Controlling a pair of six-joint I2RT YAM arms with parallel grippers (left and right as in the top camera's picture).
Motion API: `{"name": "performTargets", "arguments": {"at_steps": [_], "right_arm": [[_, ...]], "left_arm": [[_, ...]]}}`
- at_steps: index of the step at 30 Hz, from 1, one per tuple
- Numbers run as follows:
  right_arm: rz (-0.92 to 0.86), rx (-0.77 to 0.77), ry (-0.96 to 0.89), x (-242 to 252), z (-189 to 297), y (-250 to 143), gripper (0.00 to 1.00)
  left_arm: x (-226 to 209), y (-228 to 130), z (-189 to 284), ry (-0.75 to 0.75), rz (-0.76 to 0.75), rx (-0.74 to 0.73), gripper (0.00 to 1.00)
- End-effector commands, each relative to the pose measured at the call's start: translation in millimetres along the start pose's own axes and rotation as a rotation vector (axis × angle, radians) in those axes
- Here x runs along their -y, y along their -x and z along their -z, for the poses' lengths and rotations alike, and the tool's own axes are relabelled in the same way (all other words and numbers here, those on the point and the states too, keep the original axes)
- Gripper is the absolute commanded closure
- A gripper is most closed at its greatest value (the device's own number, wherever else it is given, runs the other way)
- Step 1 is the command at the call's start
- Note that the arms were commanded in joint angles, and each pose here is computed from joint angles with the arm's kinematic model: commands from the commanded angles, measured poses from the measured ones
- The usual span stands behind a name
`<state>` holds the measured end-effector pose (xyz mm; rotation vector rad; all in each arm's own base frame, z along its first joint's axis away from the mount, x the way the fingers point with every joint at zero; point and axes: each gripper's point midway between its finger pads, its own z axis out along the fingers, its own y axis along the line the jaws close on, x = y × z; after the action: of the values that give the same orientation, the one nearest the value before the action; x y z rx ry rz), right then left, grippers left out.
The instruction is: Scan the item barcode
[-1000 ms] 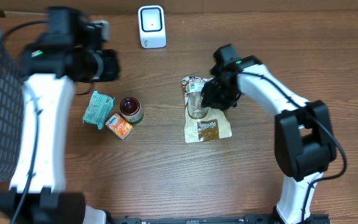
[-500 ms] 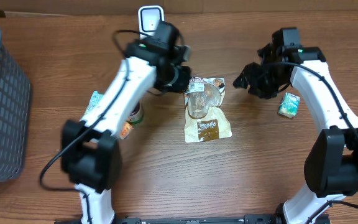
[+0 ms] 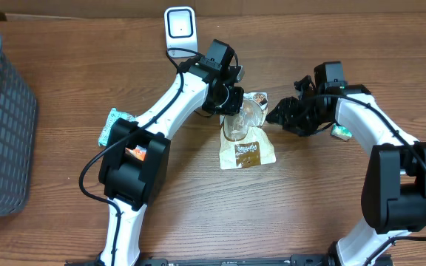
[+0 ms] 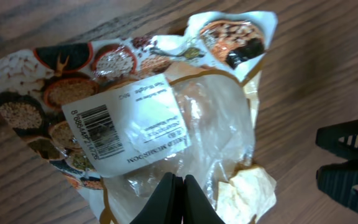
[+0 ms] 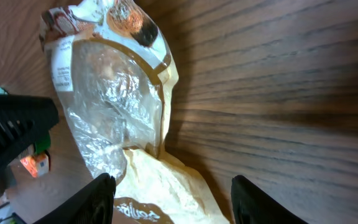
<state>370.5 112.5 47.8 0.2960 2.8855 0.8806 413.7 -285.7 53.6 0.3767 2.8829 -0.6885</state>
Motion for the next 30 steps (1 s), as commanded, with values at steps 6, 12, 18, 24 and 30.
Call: {"name": "performTargets", "arguments": {"at_steps": [6, 12, 18, 24, 30], "right_arm": [[0.022, -0.078, 0.048, 10.4, -30.4, -12.7, 0.43], [0.061, -0.146, 0.142, 7.9, -49.1, -23.6, 0.43], [0.102, -0.199, 0.257, -6.9, -62.4, -34.5, 0.42], [0.143, -0.228, 0.316, -28.6, -68.2, -44.4, 0.51], [0.167, -0.223, 0.317, -34.1, -71.9, -44.7, 0.81]], "left_arm": [[-20.3, -8.3, -31.2, 0.046, 0.067, -0.052, 0.96], [-27.8, -16.2, -41.1, 0.058, 0.087, -0.087, 0.96], [-30.0, -17.2, -40.1, 0.058, 0.106, -0.093, 0.96], [-30.9, -17.9, -39.9, 0.063, 0.107, -0.095, 0.95], [-40.8, -13.6, -37.0, 0.112, 0.111, -0.074, 0.96]]}}
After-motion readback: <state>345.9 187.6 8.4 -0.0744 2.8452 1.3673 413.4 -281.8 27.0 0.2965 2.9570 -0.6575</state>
